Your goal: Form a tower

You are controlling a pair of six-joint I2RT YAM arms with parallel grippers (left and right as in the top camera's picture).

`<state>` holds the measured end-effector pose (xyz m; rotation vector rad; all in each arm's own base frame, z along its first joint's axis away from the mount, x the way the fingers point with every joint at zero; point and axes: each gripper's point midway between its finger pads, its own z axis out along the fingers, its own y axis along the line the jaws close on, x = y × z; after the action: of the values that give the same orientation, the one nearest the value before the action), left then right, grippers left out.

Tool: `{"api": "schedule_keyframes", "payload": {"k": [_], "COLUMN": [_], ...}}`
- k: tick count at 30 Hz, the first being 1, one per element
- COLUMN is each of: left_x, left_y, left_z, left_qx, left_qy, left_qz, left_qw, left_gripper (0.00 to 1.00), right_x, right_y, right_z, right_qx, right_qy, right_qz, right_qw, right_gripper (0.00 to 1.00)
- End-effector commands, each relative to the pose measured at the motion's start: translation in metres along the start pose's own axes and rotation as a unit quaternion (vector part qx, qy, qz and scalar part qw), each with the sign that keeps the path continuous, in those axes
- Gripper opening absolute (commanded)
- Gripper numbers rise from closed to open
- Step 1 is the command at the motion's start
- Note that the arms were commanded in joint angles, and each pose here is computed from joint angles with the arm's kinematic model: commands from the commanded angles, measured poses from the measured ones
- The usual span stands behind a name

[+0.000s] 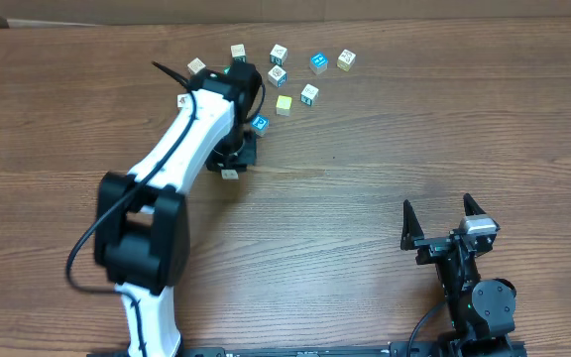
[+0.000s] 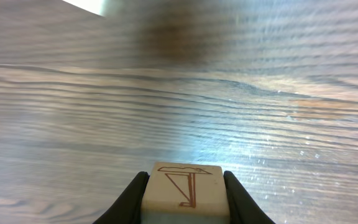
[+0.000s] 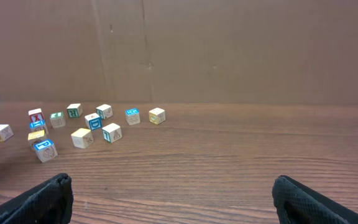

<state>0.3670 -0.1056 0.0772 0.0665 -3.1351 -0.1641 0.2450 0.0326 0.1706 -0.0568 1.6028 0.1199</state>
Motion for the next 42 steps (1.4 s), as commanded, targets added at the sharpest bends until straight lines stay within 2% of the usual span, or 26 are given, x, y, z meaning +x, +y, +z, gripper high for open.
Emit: {"api": "schedule_keyframes", "payload": {"k": [1,7,16,23,29,31,37,42], "left_x": [-0.009,-0.011,-0.018,-0.026,-0.027,-0.03,-0.021,-0.025], "left_y": [0.029,0.073,0.146,0.186,0.199,0.202,0.209,0.201], "left_z": [-0.019,-0.009,0.003,0.004,0.009,0.02,0.059,0.073], "left_qx": [-0.03,-0.054,-0.055,-0.091,-0.108,-0.109,-0.102,0.014], "left_qy": [-0.035,-0.02,-0.015,-0.033,-0.037,-0.045,-0.047,-0.056], "left_qz": [-0.032,-0.079,-0.178,-0.164,-0.152,-0.134,-0.149,-0.117], "left_qw": [0.998,0.995,0.982,0.982,0.982,0.984,0.982,0.992], "left_gripper": [0.2,0.2,0.21,0.2,0.18,0.16,0.07,0.11], "right_x": [0.004,0.004,0.004,0.004,0.004,0.004,0.004,0.004], "right_y": [-0.001,-0.001,-0.001,-0.001,-0.001,-0.001,-0.001,-0.001], "right_z": [0.001,0.001,0.001,0.001,0.001,0.001,0.001,0.001], "right_qx": [0.001,0.001,0.001,0.001,0.001,0.001,0.001,0.001], "right_qy": [0.003,0.003,0.003,0.003,0.003,0.003,0.003,0.003], "right_qz": [-0.001,-0.001,-0.001,-0.001,-0.001,-0.001,-0.001,-0.001], "right_qw": [1.0,1.0,1.0,1.0,1.0,1.0,1.0,1.0], "right_gripper": [1.0,1.0,1.0,1.0,1.0,1.0,1.0,1.0]}}
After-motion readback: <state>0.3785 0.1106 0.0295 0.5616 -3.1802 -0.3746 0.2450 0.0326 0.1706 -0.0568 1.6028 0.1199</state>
